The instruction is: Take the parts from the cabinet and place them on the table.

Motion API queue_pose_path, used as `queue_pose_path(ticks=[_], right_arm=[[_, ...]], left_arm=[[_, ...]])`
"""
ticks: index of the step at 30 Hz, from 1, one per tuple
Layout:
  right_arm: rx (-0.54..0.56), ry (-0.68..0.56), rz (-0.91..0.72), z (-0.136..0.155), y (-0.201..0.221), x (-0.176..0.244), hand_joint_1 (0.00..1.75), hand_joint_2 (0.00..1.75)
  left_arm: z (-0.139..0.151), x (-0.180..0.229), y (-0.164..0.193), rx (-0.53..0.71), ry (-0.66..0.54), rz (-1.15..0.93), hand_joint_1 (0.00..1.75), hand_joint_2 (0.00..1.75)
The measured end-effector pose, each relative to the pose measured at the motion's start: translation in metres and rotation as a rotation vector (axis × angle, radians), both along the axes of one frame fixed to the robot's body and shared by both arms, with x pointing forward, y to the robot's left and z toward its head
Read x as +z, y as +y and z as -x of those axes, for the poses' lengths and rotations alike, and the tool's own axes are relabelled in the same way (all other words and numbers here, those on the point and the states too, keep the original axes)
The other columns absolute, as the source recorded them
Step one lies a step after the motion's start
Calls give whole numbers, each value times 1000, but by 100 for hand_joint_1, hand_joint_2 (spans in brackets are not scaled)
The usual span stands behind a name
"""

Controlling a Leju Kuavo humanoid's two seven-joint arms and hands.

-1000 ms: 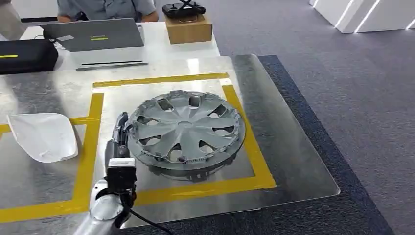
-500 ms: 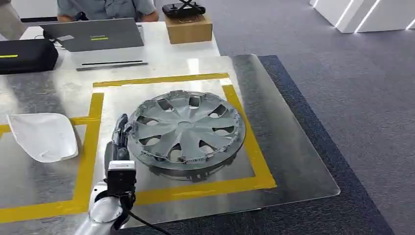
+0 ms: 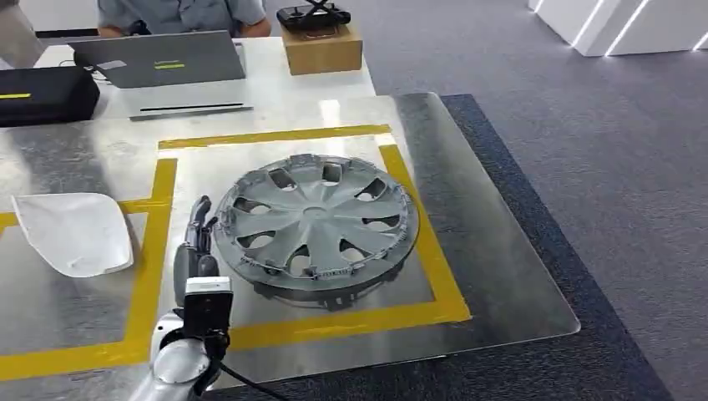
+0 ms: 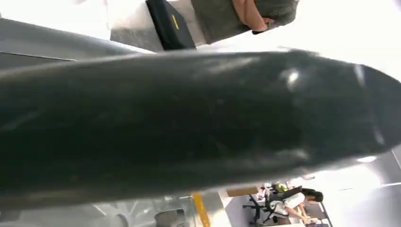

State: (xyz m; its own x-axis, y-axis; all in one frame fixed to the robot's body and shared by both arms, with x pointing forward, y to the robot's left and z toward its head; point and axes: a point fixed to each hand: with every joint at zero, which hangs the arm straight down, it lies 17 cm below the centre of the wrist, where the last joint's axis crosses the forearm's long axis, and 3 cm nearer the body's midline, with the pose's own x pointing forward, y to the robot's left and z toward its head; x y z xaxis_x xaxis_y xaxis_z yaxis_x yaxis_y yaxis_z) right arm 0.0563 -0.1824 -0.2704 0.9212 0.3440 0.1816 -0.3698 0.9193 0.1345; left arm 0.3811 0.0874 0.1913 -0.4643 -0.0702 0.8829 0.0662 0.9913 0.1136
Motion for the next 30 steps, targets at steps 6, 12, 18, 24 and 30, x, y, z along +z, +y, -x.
queue_pose_path(ticks=[6,12,18,24,30], right_arm=[[-1,0,2,0,0,0,0,0],[-1,0,2,1,0,0,0,0],[-1,0,4,1,0,0,0,0],[-2,-3,1,-1,4,0,0,0],[-6,-4,4,-2,3,0,0,0]], left_arm=[[1,1,1,18,4,13,0,0],[1,1,1,22,7,19,0,0],[1,0,2,24,8,21,0,0],[2,5,1,31,2,35,0,0],[5,2,-2,30,10,29,0,0]])
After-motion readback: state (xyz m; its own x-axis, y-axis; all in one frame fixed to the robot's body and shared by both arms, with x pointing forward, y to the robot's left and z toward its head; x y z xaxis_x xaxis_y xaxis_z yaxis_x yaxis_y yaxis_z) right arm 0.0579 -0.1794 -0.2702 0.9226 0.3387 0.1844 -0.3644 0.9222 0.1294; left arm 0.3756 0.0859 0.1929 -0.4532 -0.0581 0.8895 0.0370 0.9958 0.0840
